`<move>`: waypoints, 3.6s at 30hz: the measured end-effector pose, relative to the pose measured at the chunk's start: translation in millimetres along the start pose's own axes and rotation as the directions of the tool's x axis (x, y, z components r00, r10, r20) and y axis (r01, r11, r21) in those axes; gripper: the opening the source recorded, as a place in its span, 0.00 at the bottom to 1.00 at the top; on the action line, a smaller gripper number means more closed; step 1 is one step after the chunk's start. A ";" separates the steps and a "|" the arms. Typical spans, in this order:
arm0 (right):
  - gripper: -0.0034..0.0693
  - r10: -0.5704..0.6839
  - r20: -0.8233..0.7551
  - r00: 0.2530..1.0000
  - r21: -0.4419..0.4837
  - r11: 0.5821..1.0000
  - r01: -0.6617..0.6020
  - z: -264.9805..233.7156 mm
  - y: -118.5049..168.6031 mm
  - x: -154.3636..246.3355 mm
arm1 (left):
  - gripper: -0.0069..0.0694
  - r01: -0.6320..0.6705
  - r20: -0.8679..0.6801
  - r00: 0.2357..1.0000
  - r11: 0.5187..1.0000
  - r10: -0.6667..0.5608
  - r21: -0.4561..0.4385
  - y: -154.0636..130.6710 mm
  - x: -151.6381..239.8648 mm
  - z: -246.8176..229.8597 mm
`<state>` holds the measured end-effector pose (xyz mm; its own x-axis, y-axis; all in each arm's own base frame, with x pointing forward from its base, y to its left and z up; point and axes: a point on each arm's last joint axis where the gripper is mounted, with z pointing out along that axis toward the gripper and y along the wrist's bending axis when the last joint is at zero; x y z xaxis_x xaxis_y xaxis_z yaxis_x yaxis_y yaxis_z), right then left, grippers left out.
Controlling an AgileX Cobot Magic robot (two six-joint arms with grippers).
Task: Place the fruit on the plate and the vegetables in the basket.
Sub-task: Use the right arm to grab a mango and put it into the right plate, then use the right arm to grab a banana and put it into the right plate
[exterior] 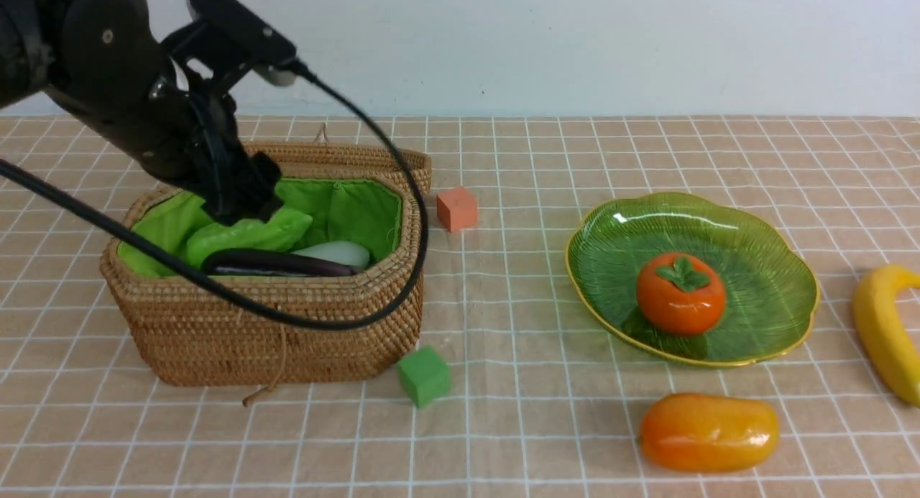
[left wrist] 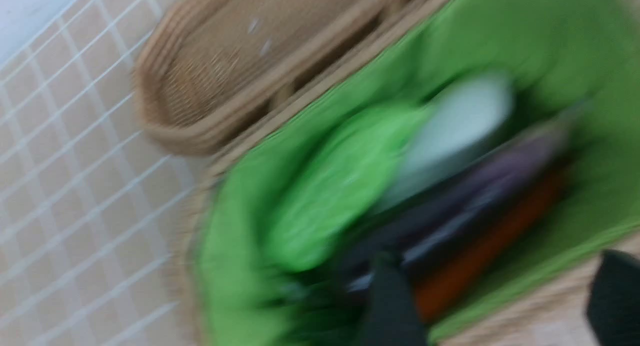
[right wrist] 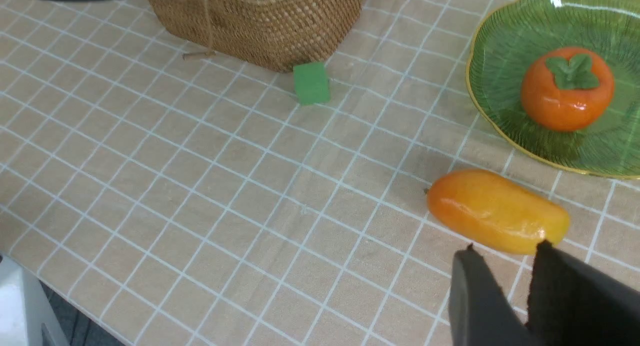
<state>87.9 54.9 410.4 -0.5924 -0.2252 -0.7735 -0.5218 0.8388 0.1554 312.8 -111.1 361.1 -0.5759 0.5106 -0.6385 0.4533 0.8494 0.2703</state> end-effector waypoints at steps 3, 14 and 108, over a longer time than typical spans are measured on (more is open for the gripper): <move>0.29 0.017 -0.053 0.998 0.008 1.000 -0.016 19.1 -7.2 -7.7 | 0.36 0.067 0.092 0.993 0.994 -0.075 0.084 -28.9 -6.1 -42.9; 0.32 -0.080 -0.301 0.950 0.046 0.994 0.098 92.2 -38.4 -18.7 | 0.07 0.110 0.125 0.978 0.923 -0.166 0.368 -101.2 102.5 -121.8; 0.67 0.555 -0.092 0.827 0.672 0.647 -0.360 222.3 -281.0 -5.2 | 0.08 0.054 0.518 0.790 0.879 -0.328 0.474 -82.5 175.4 -157.2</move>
<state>374.0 -69.5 234.1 -0.8356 0.2342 -0.4969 0.2882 0.9570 -0.0337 67.5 -70.6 340.1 -0.2509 0.0558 -0.9664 0.6898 0.7108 -0.1381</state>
